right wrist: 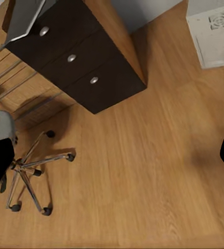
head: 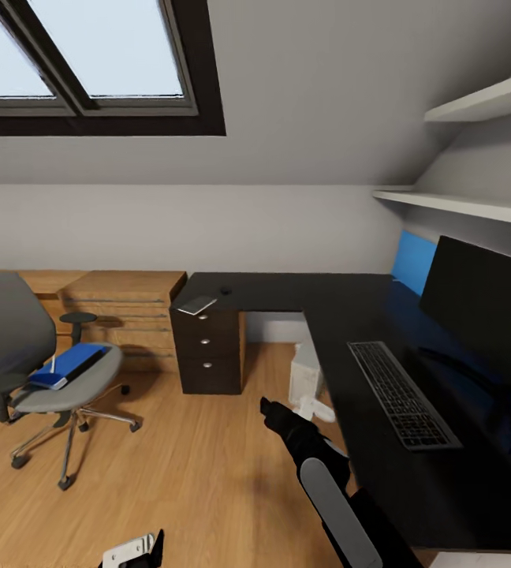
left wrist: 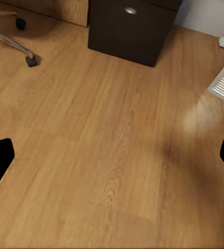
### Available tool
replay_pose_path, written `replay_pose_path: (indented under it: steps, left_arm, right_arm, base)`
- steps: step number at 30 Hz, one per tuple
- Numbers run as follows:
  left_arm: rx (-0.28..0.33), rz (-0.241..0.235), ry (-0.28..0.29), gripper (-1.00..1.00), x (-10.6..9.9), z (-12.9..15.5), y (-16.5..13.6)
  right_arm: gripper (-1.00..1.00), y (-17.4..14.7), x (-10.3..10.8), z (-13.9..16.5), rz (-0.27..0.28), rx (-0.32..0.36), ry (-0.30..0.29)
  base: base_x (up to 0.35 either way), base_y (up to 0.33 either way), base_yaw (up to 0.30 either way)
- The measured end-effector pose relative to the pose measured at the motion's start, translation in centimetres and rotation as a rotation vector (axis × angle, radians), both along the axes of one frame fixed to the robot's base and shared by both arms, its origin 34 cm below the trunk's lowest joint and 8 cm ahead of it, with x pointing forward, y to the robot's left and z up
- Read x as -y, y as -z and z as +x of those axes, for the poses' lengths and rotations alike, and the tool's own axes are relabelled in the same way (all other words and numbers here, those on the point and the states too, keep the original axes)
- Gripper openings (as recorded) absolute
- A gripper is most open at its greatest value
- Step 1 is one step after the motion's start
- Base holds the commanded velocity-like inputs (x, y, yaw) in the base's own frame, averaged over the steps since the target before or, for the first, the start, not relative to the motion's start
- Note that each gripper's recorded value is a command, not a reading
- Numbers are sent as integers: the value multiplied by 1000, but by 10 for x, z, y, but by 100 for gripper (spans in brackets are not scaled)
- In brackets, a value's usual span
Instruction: In the bedroom, organize the workspace by keeping the computer under the desk, ensuring the monitor is on the desk, placing the keyboard on the desk next to the monitor, placing the mouse on the desk next to the keyboard, moving the folder from the swivel chair onto the desk next to the mouse, stacking the notebook on top of the folder with the pen on top of the notebook, and positioning the swivel chair next to the desk.
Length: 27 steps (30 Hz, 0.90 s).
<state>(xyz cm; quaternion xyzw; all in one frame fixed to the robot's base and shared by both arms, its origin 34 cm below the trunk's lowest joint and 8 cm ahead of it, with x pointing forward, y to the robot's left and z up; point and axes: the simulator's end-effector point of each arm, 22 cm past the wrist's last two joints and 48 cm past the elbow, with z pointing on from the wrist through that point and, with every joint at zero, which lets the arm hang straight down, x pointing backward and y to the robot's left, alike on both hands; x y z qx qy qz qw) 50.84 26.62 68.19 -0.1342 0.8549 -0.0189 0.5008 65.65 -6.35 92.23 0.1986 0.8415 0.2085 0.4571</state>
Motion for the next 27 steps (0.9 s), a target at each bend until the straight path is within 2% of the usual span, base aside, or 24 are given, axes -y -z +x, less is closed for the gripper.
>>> replay_pose_path:
  steps: [14,27]
  left_arm:
    - [-13,3,0,100,-1,-4,5]
    - [-12,3,0,100,-1,-4,5]
  right_arm:
    - [100,0,0,0,-2,0,-1]
    - [100,2,6,2,-7,0,8]
  base:
    - [240,254,264]
    - [304,160,34]
